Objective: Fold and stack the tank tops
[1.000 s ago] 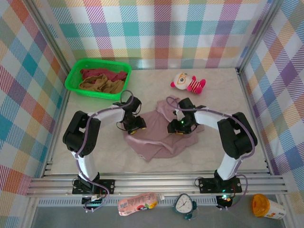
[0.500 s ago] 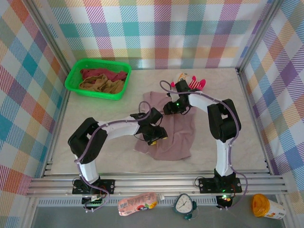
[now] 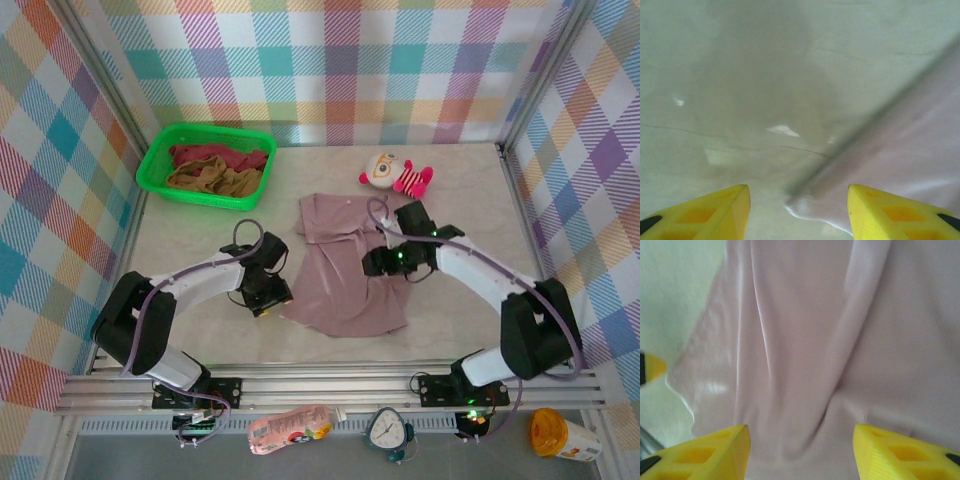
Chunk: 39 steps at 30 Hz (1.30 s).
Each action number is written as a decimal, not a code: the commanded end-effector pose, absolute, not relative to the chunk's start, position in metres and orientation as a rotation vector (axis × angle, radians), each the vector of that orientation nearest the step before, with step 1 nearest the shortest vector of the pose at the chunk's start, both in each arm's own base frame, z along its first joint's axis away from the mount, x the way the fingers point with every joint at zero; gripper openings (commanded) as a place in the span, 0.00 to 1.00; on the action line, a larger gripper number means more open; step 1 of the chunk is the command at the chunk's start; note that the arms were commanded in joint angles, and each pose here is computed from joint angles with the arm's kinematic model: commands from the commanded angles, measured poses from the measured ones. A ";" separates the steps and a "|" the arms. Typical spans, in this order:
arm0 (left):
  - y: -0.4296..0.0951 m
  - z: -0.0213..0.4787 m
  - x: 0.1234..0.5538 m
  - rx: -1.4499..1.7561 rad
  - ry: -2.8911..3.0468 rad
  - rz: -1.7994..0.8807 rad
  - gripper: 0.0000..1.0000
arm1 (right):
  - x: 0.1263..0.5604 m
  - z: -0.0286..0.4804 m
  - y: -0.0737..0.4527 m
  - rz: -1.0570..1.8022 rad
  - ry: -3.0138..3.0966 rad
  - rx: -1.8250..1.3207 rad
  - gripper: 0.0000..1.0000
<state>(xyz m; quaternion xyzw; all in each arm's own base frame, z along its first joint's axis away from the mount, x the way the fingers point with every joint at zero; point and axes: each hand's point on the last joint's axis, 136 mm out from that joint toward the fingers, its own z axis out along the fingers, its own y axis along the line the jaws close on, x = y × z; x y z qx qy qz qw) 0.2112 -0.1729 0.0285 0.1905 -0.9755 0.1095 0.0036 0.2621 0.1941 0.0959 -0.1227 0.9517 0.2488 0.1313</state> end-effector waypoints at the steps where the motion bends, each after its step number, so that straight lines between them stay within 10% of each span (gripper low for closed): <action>1: -0.183 0.022 0.207 0.479 -3.033 0.401 0.52 | 0.226 0.082 0.172 0.668 2.898 -0.172 0.57; 11: -0.198 0.010 0.208 0.402 -3.017 0.442 0.34 | 0.193 0.055 0.141 0.548 2.967 0.054 0.55; 18: -0.198 0.034 0.215 0.378 -3.062 0.453 0.01 | 0.179 0.051 0.124 0.460 2.972 0.120 0.50; 39: -0.113 0.122 0.264 0.596 -3.280 0.185 0.00 | 0.148 0.052 0.135 0.551 3.005 -0.012 0.37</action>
